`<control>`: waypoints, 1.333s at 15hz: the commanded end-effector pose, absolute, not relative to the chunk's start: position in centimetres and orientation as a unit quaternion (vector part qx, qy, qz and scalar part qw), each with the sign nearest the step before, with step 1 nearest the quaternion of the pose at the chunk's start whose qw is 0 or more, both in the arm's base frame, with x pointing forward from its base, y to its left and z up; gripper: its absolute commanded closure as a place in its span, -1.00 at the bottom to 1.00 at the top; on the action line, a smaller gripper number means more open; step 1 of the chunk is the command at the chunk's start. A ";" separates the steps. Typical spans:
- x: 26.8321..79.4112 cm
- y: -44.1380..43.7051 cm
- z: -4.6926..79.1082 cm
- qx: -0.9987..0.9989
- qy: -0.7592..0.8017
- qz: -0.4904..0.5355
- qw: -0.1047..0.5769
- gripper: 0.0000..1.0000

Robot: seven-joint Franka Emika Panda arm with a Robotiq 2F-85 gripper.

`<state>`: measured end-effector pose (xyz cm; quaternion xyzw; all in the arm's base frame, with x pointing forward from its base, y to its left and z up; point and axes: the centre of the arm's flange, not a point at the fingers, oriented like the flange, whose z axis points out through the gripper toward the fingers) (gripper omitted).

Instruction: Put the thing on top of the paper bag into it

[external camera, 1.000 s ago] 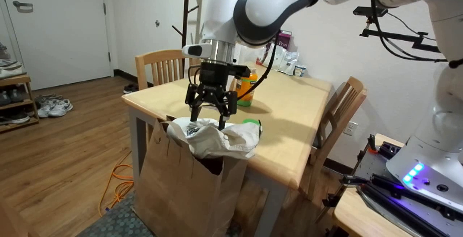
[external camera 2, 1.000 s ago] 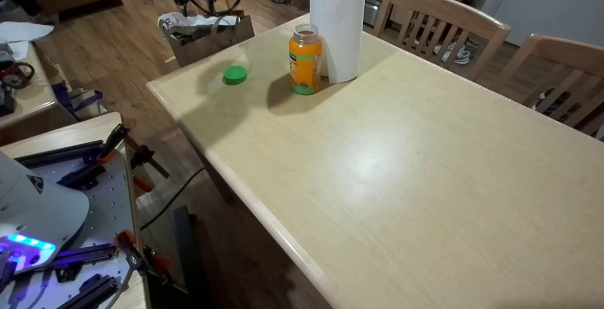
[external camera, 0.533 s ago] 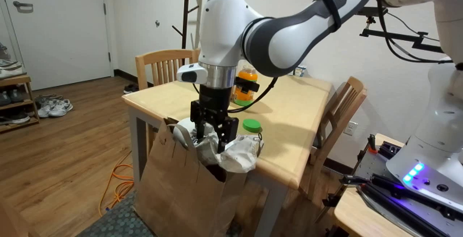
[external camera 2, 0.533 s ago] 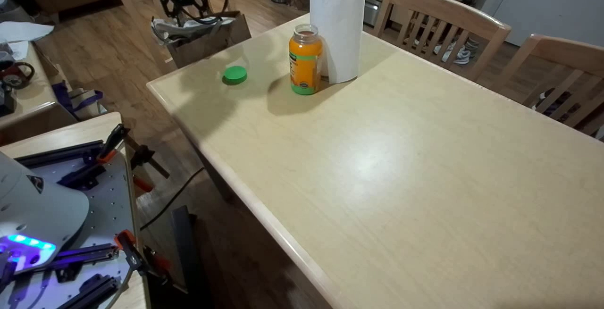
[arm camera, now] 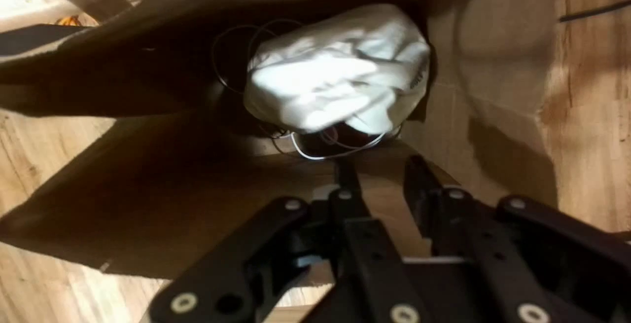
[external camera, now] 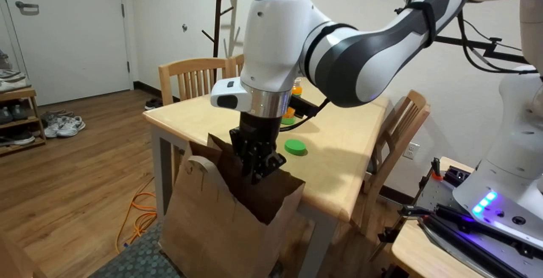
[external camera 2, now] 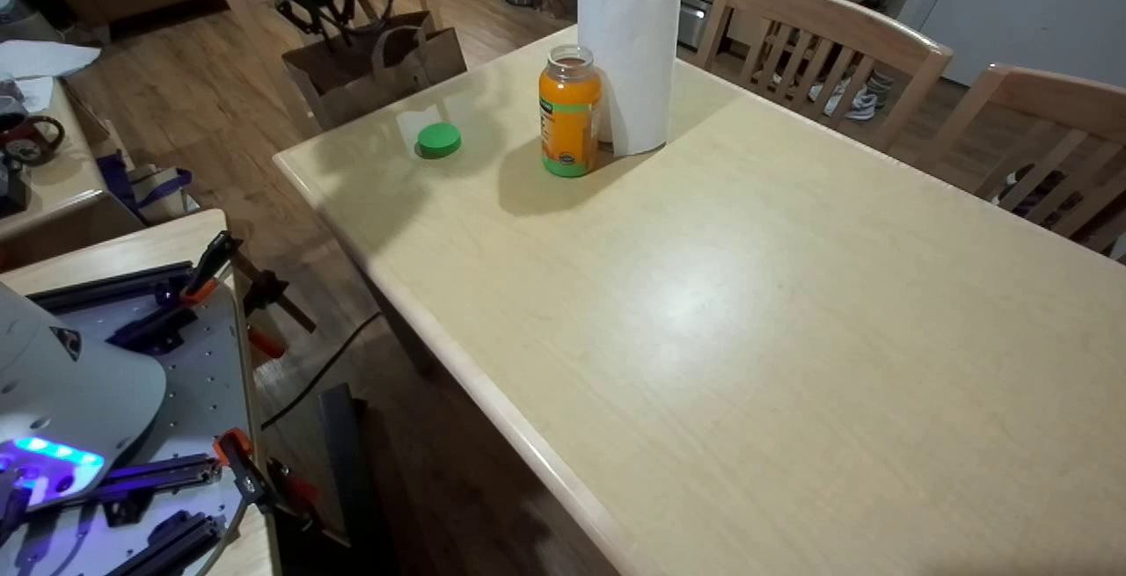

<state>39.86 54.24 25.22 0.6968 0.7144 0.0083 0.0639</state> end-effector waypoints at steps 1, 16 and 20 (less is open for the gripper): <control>39.0 51.8 26.9 0.700 0.709 0.017 0.084 0.09; 44.5 44.6 38.7 0.733 0.666 0.089 0.105 -1.00; 48.6 38.7 42.6 0.765 0.629 0.107 0.085 -1.00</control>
